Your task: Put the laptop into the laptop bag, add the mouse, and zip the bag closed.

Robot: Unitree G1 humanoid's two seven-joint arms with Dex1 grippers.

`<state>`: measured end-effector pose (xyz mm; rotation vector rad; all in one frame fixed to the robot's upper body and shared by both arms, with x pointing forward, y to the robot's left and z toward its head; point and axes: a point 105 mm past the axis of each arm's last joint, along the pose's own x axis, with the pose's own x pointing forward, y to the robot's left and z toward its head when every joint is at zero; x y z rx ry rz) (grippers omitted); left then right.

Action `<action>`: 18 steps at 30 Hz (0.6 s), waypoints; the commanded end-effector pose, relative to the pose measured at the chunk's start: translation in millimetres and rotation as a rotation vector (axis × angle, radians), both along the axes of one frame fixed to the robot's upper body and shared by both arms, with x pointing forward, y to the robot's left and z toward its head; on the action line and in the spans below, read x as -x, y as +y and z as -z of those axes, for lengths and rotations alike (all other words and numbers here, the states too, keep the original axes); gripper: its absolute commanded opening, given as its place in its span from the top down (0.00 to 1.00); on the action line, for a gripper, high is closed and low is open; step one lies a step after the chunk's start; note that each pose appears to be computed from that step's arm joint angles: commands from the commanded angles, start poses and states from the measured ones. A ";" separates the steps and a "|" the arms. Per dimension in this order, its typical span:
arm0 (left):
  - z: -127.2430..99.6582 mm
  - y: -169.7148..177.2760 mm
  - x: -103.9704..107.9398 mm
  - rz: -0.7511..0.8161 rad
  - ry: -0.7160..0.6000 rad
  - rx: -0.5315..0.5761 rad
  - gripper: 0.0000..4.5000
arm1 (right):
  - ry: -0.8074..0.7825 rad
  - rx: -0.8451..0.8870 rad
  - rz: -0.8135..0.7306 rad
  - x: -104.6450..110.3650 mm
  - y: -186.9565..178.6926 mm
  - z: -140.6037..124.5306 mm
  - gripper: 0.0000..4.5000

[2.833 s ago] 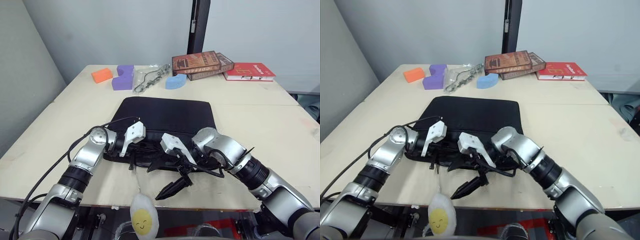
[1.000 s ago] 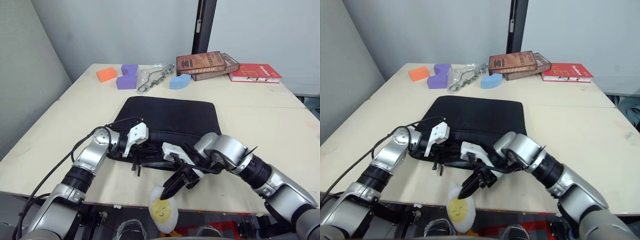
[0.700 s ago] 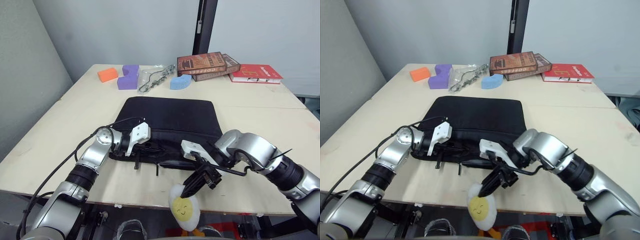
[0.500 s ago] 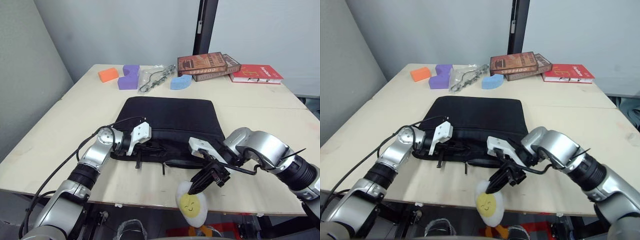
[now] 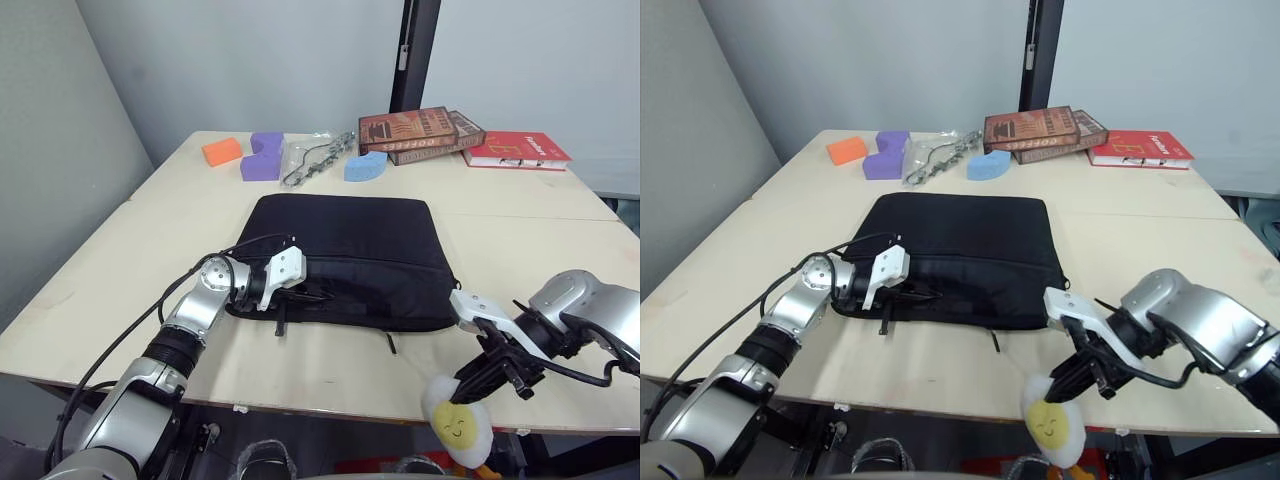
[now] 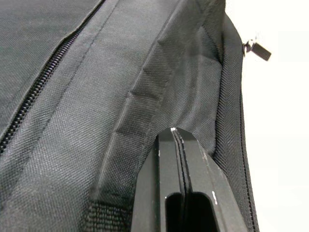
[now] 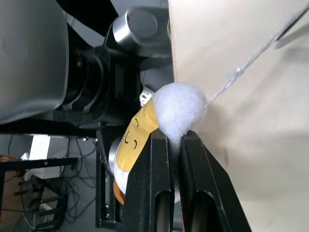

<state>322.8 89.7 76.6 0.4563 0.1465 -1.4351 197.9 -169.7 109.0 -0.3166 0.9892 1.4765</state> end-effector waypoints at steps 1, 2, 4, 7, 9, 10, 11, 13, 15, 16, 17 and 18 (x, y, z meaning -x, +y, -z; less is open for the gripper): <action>50.6 19.5 10.4 -0.059 0.139 -0.150 1.00 | -0.051 0.014 0.010 -2.4 -11.0 -9.7 0.99; 51.3 19.4 10.4 -0.059 0.139 -0.152 1.00 | -0.056 0.016 0.015 -3.0 -12.9 -9.6 0.99; 53.4 19.3 11.2 -0.054 0.141 -0.158 1.00 | -0.085 0.054 0.039 -6.7 -25.6 -8.1 0.99; 55.7 18.7 12.9 -0.043 0.147 -0.164 1.00 | -0.115 0.118 0.066 -10.1 -48.1 -7.7 0.99; 56.2 18.6 13.1 -0.039 0.146 -0.166 1.00 | -0.128 0.158 0.072 -11.7 -61.9 -7.4 0.99; 56.4 18.3 13.1 -0.037 0.146 -0.167 1.00 | -0.140 0.180 0.072 -13.2 -68.7 -7.1 0.99; 56.5 18.0 13.0 -0.036 0.146 -0.166 1.00 | -0.150 0.198 0.071 -14.6 -74.4 -7.0 0.99; 56.7 17.7 12.9 -0.034 0.146 -0.166 1.00 | -0.179 0.224 0.079 -20.5 -84.2 -8.4 0.99; 57.0 17.3 12.7 -0.032 0.146 -0.166 1.00 | -0.223 0.253 0.084 -29.2 -92.5 -10.3 0.99; 57.1 17.1 12.6 -0.031 0.146 -0.166 1.00 | -0.245 0.268 0.082 -33.4 -96.1 -11.0 0.99; 57.1 16.9 12.7 -0.031 0.146 -0.165 1.00 | -0.266 0.278 0.082 -37.4 -98.6 -11.7 0.99; 57.3 16.6 13.1 -0.030 0.146 -0.163 1.00 | -0.302 0.285 0.079 -43.7 -100.3 -12.9 0.99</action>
